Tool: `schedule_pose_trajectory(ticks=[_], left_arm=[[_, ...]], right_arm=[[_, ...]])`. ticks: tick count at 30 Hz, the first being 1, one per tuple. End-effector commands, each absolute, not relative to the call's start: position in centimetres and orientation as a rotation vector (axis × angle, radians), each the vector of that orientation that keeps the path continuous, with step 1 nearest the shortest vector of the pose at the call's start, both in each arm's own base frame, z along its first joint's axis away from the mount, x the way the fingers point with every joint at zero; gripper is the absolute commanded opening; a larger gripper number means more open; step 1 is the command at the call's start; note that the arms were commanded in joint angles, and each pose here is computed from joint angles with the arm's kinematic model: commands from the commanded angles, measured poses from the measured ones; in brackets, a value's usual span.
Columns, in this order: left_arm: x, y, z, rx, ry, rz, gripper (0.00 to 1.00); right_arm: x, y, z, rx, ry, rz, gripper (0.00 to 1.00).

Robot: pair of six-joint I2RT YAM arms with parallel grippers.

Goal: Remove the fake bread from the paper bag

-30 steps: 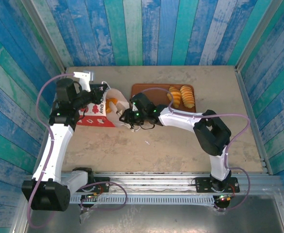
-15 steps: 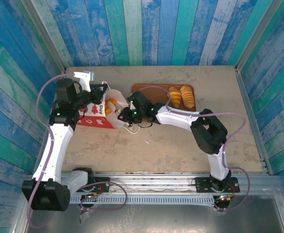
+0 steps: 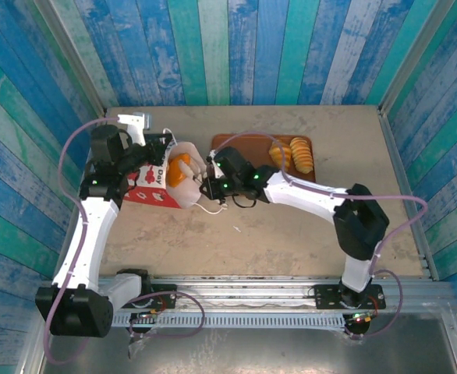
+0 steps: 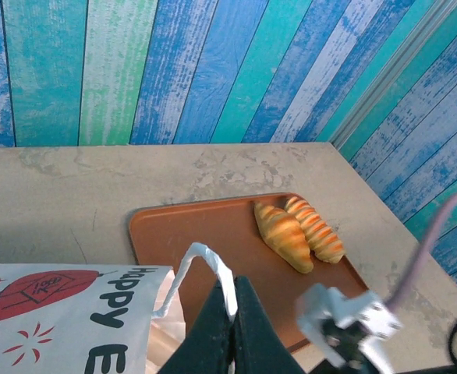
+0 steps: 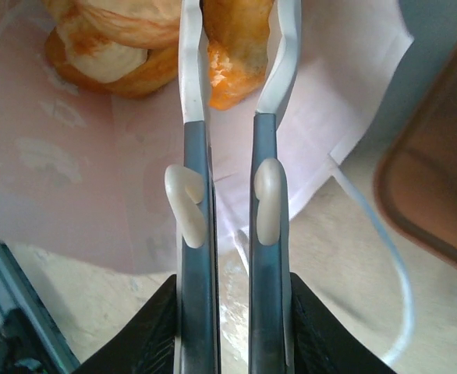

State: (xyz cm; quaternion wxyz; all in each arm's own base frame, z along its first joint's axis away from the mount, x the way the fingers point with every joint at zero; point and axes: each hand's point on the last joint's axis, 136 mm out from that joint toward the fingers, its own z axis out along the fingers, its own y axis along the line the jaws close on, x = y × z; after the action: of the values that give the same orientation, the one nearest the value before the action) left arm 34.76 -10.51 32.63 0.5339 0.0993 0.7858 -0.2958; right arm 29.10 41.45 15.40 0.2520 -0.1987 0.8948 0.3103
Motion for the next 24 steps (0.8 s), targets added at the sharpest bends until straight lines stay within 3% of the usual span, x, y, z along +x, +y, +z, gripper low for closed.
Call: schedule_pose_trajectory(ticks=[1,12,24], left_arm=[[35.5,-10.4,33.5,0.227,1.840,-0.703,0.00],[35.7,-10.7,33.5,0.223,1.840,-0.733,0.00],[35.7,-10.7,33.8,0.215,1.837,-0.741,0.00]], right_arm=[[29.1,39.5,16.3,-0.700,2.335,0.669,0.33],[26.4,38.0,14.2,-1.169,2.213,0.310,0.37],[24.9,38.3,14.9,-1.225,2.198,0.373,0.37]])
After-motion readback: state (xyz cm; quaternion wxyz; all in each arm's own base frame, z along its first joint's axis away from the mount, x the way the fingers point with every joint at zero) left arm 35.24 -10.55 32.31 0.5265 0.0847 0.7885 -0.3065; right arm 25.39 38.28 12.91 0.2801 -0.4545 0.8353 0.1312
